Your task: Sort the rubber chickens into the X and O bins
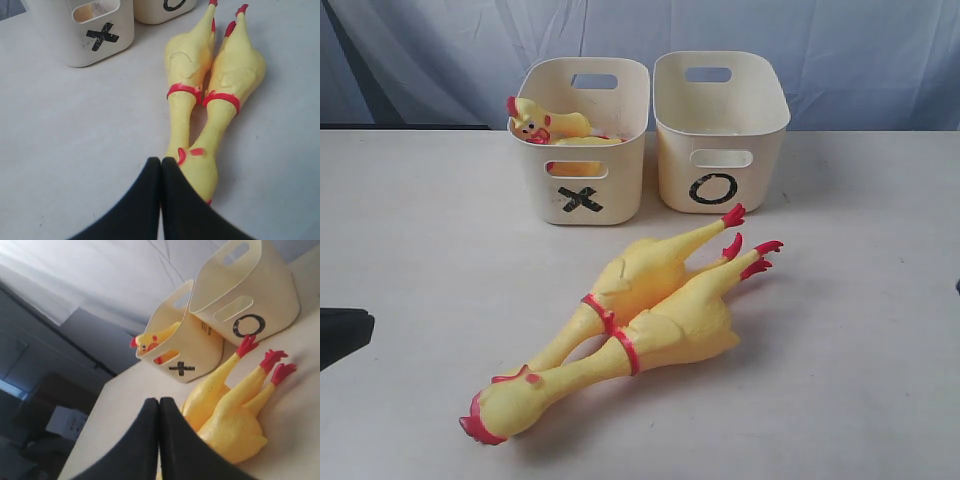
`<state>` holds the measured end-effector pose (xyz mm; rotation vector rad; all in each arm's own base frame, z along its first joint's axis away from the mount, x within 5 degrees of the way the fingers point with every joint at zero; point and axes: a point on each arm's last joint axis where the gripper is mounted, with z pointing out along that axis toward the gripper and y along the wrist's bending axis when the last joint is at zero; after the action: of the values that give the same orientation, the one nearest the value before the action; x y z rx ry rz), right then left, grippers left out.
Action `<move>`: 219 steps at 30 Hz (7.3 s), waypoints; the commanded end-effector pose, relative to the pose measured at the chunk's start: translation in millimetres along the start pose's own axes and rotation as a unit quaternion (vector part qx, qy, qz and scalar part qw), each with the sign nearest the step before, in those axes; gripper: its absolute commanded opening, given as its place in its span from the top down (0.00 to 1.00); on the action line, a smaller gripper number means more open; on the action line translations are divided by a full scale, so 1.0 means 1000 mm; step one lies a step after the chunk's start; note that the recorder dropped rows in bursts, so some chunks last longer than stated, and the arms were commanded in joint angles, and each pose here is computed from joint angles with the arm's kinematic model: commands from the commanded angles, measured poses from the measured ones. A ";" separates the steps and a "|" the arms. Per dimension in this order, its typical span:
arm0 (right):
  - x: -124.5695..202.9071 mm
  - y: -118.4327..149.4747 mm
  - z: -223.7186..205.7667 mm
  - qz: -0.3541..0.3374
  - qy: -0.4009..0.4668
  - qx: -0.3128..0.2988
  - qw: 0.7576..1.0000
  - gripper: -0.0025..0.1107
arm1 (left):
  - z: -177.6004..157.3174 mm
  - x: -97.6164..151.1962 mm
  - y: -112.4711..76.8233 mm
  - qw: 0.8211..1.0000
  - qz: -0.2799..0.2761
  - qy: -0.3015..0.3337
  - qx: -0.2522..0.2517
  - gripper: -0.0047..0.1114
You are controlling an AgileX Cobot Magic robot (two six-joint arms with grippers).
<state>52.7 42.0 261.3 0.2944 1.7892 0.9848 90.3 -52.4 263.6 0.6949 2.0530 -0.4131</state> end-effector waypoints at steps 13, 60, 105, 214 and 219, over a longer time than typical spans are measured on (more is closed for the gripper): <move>-0.022 0.015 0.085 0.032 0.330 -0.012 0.943 0.99 | 0.000 0.001 -0.002 1.000 -0.007 0.000 0.009 0.96; 0.140 0.078 0.221 -0.450 0.439 -0.223 0.745 0.99 | 0.000 0.002 -0.003 1.000 -0.009 0.003 0.014 0.96; 0.182 0.029 0.256 -0.775 0.348 -0.229 0.475 0.65 | 0.000 0.002 -0.004 1.000 -0.010 0.004 0.018 0.96; -0.242 0.007 0.329 0.051 -0.192 0.110 0.974 0.99 | 0.000 0.001 -0.002 1.000 -0.007 -0.003 0.005 0.96; -0.245 -0.009 0.362 0.051 -0.203 0.111 0.972 0.99 | 0.000 0.002 -0.002 1.000 -0.006 -0.003 0.006 0.96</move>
<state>465.5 65.8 370.9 0.6696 1.5392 0.7387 89.1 -53.3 262.0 0.6996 2.0618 -0.4316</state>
